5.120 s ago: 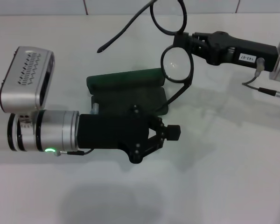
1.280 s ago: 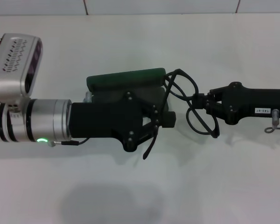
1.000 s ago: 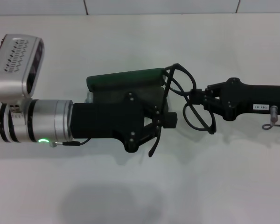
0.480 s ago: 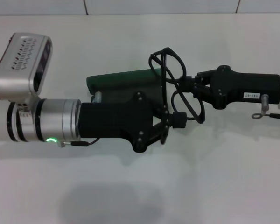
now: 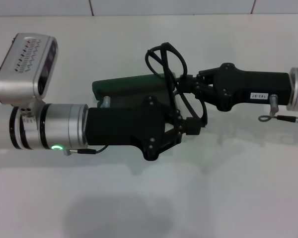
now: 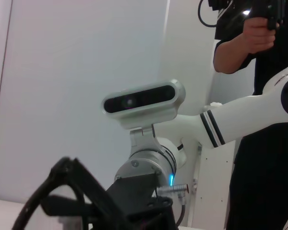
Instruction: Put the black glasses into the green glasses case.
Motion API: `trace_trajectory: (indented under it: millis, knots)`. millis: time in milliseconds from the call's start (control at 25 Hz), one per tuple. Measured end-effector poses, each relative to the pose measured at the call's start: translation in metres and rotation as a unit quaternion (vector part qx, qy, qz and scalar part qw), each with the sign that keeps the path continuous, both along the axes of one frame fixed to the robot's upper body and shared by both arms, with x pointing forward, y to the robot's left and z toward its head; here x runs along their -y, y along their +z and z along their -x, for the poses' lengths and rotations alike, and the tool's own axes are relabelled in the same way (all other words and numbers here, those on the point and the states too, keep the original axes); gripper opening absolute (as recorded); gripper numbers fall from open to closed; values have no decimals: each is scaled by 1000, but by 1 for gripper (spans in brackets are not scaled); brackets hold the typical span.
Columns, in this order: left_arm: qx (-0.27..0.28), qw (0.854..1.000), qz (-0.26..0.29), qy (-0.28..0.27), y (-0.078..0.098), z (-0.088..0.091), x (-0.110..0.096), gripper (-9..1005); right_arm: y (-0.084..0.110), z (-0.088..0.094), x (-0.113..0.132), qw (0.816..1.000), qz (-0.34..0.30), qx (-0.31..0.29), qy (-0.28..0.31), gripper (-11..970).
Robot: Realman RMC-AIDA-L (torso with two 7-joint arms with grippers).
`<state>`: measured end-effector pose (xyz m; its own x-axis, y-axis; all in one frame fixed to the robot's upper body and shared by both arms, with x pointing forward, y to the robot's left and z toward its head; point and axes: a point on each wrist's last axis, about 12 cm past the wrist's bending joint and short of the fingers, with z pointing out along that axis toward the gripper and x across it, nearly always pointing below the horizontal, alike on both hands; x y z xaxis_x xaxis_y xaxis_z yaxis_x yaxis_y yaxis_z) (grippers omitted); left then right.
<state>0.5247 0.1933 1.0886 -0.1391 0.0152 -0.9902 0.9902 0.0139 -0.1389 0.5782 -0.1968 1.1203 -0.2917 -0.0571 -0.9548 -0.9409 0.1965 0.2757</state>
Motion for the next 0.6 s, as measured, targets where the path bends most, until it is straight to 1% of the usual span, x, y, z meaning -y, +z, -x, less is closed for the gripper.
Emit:
trace_trajectory:
  millis: [600]
  knots:
    - [1, 1000, -1, 1, 0, -1, 1, 17, 6, 1, -5, 1000, -17, 4, 19, 63]
